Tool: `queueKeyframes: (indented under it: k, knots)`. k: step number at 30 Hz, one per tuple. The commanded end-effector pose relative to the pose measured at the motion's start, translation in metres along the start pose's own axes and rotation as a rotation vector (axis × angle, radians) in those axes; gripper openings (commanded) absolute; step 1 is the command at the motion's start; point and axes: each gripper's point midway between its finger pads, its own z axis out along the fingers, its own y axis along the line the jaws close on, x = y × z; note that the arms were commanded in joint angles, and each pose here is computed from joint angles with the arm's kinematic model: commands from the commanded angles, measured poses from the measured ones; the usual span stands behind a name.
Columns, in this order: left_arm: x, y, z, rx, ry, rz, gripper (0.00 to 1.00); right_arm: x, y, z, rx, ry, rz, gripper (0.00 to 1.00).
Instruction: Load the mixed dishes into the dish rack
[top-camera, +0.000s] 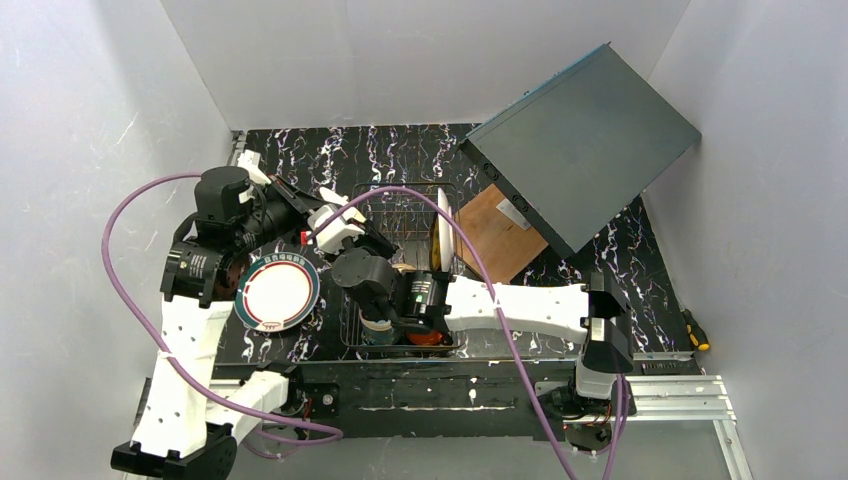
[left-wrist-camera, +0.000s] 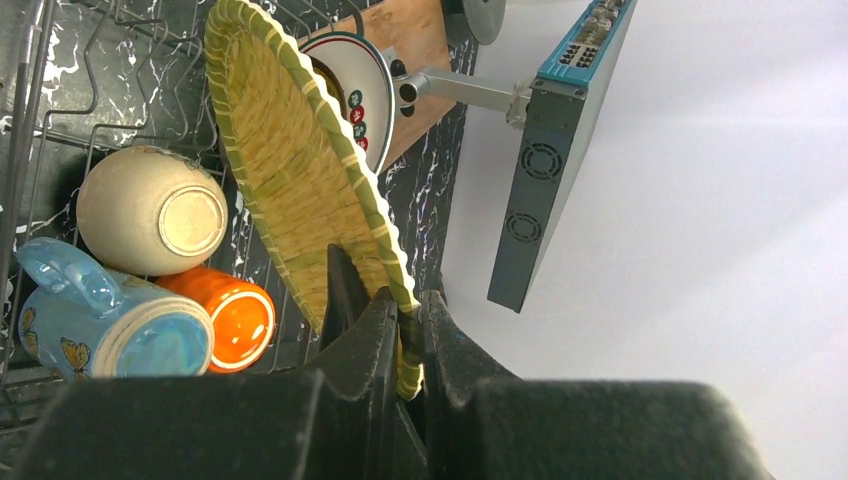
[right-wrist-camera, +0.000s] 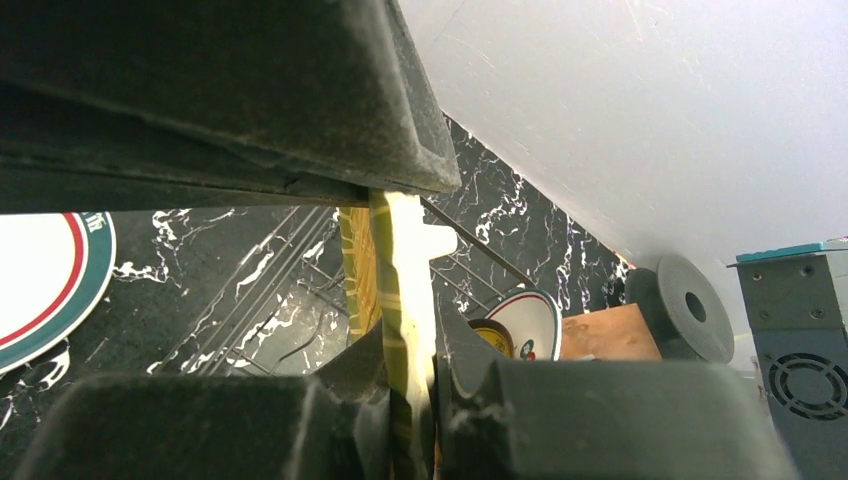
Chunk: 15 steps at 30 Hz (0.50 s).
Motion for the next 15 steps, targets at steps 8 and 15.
queueKeyframes:
  k: [8,15]
  knots:
    - [0.007,-0.012,-0.013,0.076,0.025,0.206,0.59,-0.025,-0.029,-0.006,0.085,-0.030,0.106,0.01]
    - [-0.017,-0.004,-0.032,-0.044,-0.084,0.382,0.87,-0.002,-0.033,-0.017,0.055,0.033,0.129,0.01]
